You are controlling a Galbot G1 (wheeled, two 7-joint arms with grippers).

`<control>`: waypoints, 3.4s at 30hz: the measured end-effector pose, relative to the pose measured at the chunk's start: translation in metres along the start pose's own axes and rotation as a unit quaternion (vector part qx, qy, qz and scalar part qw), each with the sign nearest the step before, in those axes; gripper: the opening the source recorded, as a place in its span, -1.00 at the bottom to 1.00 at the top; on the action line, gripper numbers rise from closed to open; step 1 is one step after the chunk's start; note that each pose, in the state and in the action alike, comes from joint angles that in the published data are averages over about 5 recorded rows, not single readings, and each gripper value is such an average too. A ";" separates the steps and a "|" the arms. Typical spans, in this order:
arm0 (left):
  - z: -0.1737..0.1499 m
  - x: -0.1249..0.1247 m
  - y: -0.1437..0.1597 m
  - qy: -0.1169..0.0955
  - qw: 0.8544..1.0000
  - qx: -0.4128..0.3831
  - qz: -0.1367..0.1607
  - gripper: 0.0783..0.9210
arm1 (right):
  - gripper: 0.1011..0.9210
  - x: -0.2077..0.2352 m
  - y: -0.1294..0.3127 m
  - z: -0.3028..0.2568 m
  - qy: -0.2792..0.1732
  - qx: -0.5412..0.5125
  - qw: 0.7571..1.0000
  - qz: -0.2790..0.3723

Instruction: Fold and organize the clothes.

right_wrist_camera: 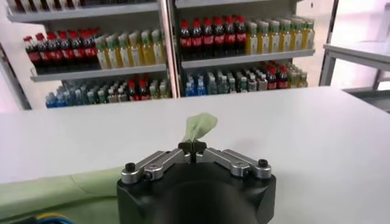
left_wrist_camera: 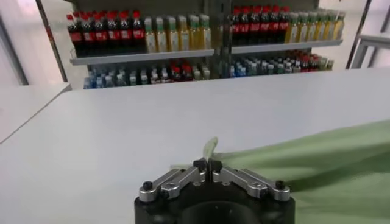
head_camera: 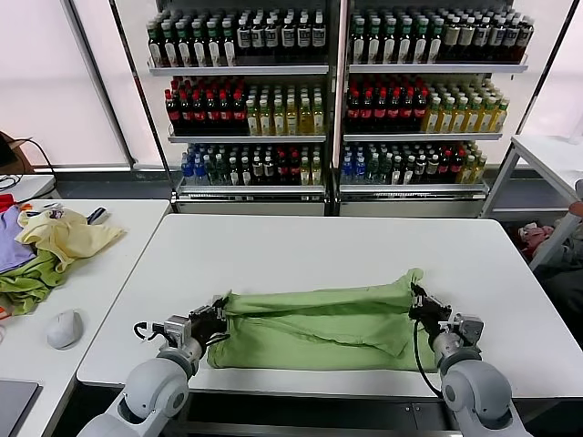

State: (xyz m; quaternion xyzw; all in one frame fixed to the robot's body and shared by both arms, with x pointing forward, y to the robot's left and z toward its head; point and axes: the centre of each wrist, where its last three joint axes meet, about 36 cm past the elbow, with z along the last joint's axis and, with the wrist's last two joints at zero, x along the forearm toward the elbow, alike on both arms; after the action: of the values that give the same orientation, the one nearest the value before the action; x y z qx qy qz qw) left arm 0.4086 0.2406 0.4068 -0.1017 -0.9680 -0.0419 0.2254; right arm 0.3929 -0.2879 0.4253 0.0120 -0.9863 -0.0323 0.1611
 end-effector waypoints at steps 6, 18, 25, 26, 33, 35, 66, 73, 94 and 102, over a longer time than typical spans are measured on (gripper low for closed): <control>0.001 0.007 -0.005 -0.010 1.000 -0.011 -0.009 -0.26 | -0.56 0.010 0.003 0.004 0.003 0.008 1.000 0.003; 0.018 0.013 -0.032 -0.004 0.997 -0.018 -0.072 0.52 | 0.32 0.022 0.006 0.011 0.006 0.016 1.000 0.007; 0.033 0.013 -0.055 0.012 0.995 -0.013 -0.103 0.63 | 0.73 0.025 0.007 0.010 0.004 0.018 1.000 0.007; 0.033 0.013 -0.057 0.013 0.994 -0.011 -0.105 0.57 | 0.74 0.025 0.007 0.010 0.003 0.018 1.000 0.007; 0.037 0.012 -0.067 0.016 0.994 -0.003 -0.108 0.10 | 0.76 0.026 0.006 0.009 0.001 0.015 1.000 0.009; 0.036 0.011 -0.066 0.016 0.994 0.001 -0.109 -0.04 | 0.76 0.026 0.006 0.008 0.000 0.014 1.000 0.008; -0.048 0.055 0.079 -0.070 0.982 0.074 -0.156 -0.91 | 0.76 0.033 0.010 -0.011 -0.036 0.012 0.999 -0.005; -0.079 0.082 0.077 -0.107 0.977 0.164 -0.085 -0.91 | 0.76 0.037 0.009 -0.013 -0.039 0.015 0.999 -0.006; -0.084 0.039 -0.039 -0.074 0.923 0.352 0.138 -0.91 | 0.76 0.041 0.011 -0.014 -0.045 0.018 0.999 -0.015; -0.071 0.007 -0.079 -0.051 0.933 0.319 0.161 -0.54 | 0.76 0.037 0.011 -0.015 -0.046 0.017 0.999 -0.018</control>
State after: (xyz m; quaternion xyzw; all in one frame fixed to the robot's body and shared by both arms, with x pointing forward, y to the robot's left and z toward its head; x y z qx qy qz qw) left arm 0.4162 0.1561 0.4703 -0.1806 -0.9114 0.3112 0.1998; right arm 0.3629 -0.2794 0.4522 0.0312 -0.9927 -0.0193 0.1147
